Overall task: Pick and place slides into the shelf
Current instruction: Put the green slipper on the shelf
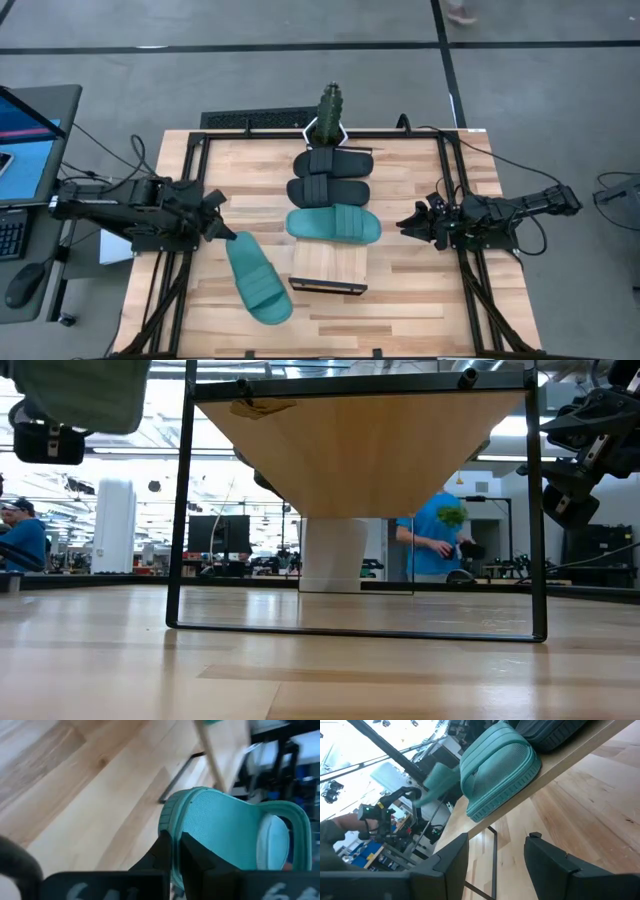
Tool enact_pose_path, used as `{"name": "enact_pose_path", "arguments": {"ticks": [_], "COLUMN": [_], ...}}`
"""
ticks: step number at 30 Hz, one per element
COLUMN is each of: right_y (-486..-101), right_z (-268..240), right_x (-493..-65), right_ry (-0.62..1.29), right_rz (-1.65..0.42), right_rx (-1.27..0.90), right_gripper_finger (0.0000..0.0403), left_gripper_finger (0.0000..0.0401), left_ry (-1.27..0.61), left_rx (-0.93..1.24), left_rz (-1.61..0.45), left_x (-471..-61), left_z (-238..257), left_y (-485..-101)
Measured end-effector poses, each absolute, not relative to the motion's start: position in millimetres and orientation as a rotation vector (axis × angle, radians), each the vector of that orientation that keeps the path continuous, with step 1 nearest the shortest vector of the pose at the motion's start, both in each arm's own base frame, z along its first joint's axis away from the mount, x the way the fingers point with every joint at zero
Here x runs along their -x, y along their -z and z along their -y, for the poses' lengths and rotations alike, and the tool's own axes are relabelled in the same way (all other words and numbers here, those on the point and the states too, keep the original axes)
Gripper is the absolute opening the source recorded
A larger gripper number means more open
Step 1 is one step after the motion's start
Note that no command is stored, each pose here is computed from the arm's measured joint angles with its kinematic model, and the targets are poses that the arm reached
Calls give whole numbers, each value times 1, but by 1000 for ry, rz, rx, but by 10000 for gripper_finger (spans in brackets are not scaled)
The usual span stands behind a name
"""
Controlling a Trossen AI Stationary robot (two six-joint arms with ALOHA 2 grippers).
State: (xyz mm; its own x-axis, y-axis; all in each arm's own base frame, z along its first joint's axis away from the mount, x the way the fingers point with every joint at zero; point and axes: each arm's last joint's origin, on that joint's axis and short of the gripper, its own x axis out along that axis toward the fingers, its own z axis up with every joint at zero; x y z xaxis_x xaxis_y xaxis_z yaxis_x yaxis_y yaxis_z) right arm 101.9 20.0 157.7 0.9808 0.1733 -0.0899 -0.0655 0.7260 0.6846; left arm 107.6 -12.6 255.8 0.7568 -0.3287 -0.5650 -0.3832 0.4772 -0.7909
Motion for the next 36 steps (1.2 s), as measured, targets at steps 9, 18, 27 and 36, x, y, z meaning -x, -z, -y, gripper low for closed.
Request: {"name": "enact_pose_path", "arguments": {"ticks": [9, 18, 27, 36], "right_y": [-158, -158, -158, -158], "right_z": [-20, -20, -20, -20], "right_x": [-102, -102, -102, -102], "right_ry": [-132, -132, -132, -132], "right_rz": [-151, -152, -152, -152], "right_rx": [-747, -748, -748, -747], "right_gripper_finger": [178, 178, 178, 178], "left_gripper_finger": [0, 0, 0, 0], "left_ry": [71, 95, 19, -113], "left_rx": [1072, 1075, 1156, 1202], "left_rz": [-717, -643, -607, -466], "left_x": [-105, -98, -98, -125], "left_z": [22, 28, 35, 49], "left_y": [-281, -309, -312, -314]}}
